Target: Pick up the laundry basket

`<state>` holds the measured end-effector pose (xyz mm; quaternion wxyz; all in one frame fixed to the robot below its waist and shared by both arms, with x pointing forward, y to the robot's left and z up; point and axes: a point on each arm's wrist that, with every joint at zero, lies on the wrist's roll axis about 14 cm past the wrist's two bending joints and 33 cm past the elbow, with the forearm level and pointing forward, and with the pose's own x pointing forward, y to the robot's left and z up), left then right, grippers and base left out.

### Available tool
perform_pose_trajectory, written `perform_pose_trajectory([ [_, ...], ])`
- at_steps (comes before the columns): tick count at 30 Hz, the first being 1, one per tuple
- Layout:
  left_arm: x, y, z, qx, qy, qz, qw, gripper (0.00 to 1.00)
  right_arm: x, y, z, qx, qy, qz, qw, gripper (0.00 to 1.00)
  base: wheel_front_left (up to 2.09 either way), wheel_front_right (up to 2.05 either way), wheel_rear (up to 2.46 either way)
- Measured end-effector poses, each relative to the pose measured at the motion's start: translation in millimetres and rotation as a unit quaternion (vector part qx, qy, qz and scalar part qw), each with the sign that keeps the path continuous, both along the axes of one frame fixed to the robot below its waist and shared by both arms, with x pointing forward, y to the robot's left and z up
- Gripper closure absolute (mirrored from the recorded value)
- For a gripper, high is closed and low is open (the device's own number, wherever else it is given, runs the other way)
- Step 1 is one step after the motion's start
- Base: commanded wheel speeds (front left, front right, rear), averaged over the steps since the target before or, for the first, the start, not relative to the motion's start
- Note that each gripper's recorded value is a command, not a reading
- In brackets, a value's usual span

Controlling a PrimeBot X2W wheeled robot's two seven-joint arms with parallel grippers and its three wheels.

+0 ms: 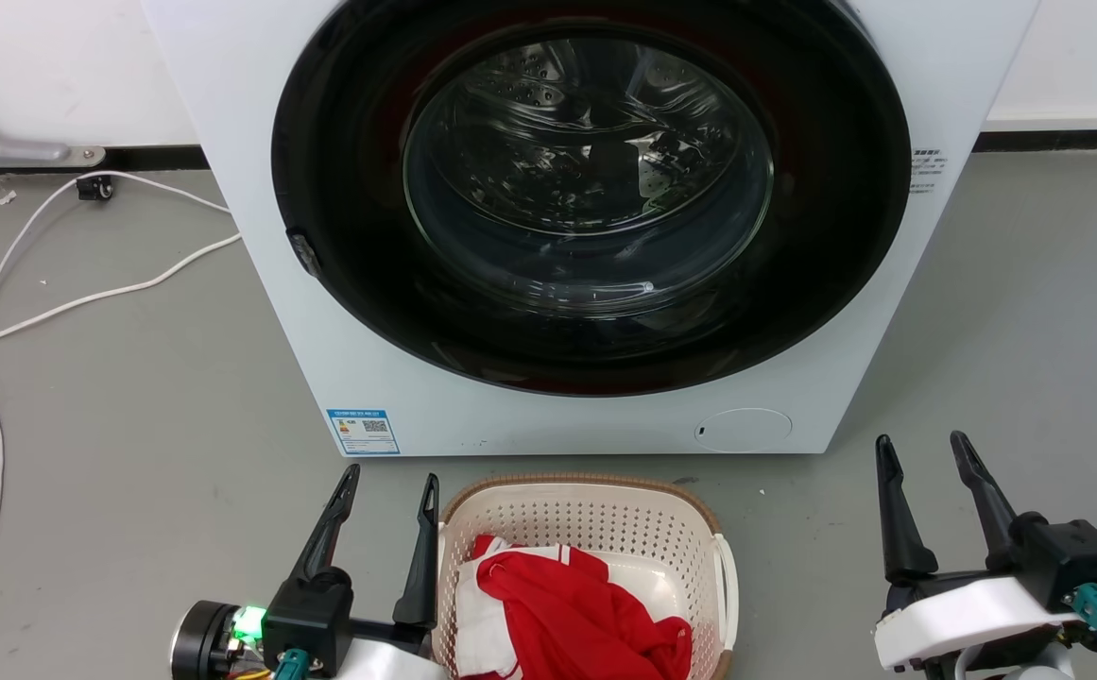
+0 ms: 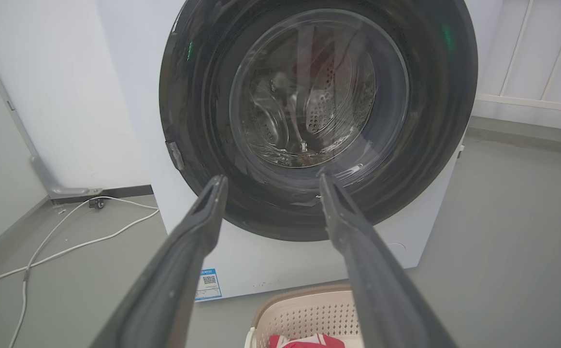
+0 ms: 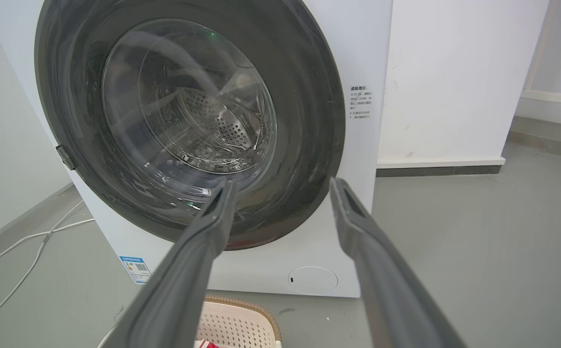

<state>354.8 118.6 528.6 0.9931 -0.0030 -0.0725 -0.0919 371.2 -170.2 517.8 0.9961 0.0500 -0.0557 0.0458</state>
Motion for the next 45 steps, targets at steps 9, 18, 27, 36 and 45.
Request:
perform_pose_trajectory([
  [9, 0, -3, 2, 0.013, -0.009, -0.003, 1.0, 0.0, 0, 2, -3, -0.009, 0.001, 0.004, 1.0, 0.0, 0.0, 0.0, 0.0],
  [18, 2, 0, -4, 0.007, 0.001, -0.002, 1.0, 0.0, 1, 3, -7, -0.007, 0.008, 0.005, 1.0, 0.0, 0.0, 0.0, 0.0],
  [27, 3, 1, -9, 0.004, 0.009, 0.0, 1.0, 0.0, 3, 2, -7, -0.007, 0.008, 0.003, 1.0, 0.0, 0.0, 0.0, 0.0],
  [36, 16, 9, -50, -0.006, 0.074, 0.008, 0.997, 0.0, 21, 6, -26, -0.024, 0.038, 0.011, 0.999, 0.0, 0.0, 0.0, 0.0],
  [45, 61, 14, -107, -0.008, 0.15, 0.003, 0.989, 0.0, 57, 10, -84, -0.043, 0.131, 0.022, 0.99, 0.0, 0.0, 0.0, 0.0],
])
